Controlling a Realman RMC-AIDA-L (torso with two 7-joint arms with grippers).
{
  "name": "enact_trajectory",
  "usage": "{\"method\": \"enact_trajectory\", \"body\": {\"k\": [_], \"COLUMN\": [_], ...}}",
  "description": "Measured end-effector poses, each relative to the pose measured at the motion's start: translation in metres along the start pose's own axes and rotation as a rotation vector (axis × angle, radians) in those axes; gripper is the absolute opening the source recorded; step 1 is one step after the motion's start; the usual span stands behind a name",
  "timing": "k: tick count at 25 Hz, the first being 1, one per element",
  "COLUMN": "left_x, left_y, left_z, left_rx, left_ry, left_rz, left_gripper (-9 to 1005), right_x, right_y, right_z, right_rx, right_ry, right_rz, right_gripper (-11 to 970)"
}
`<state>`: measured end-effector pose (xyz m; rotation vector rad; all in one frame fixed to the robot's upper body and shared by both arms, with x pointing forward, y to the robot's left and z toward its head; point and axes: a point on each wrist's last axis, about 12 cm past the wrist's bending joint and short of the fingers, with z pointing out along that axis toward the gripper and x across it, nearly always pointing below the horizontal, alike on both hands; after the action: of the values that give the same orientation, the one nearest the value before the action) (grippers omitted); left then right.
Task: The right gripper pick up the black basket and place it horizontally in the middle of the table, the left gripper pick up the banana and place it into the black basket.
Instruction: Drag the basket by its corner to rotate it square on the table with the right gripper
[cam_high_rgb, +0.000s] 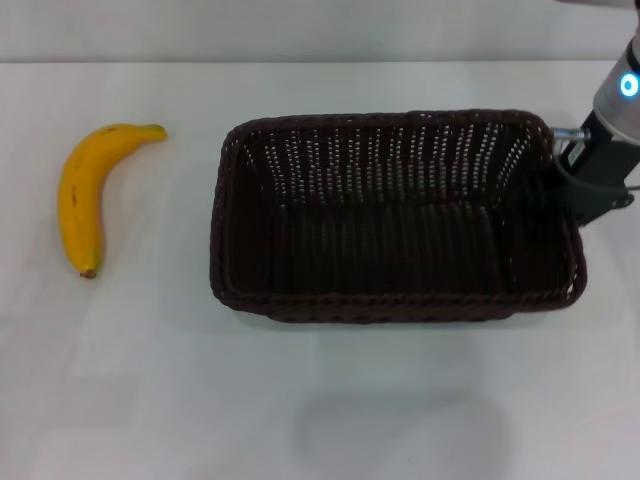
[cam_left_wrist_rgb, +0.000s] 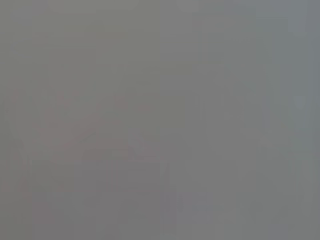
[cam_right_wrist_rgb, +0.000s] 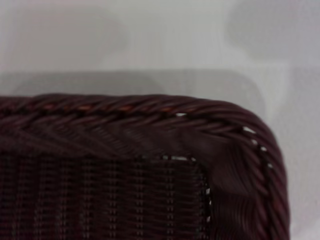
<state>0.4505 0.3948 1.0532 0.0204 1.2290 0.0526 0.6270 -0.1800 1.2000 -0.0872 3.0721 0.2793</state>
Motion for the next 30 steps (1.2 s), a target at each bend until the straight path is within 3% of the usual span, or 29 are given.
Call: {"method": "enact_trajectory", "body": {"k": [9,18,30], "left_x": [0.001,0.001,0.002], "left_y": [-0.002,-0.003,-0.001], "left_z": [0.000,-0.004,-0.005], "left_rx": [0.001,-0.004,-0.020], "left_ry": [0.000,0.003,0.013], "left_rz": [-0.004,-0.003,-0.003], "left_gripper": [889,889,888], "right_x": [0.005,0.010,0.016], "right_y": [-0.007,-0.007,-0.021], "right_z": [-0.002,-0.019,-0.046], "right_rx": [-0.056,-0.048,-0.018], "right_ry": [-0.018,-0.049,-0.107], "right_rz": [0.007,-0.004,0.009], "right_gripper": [248,305,307]}}
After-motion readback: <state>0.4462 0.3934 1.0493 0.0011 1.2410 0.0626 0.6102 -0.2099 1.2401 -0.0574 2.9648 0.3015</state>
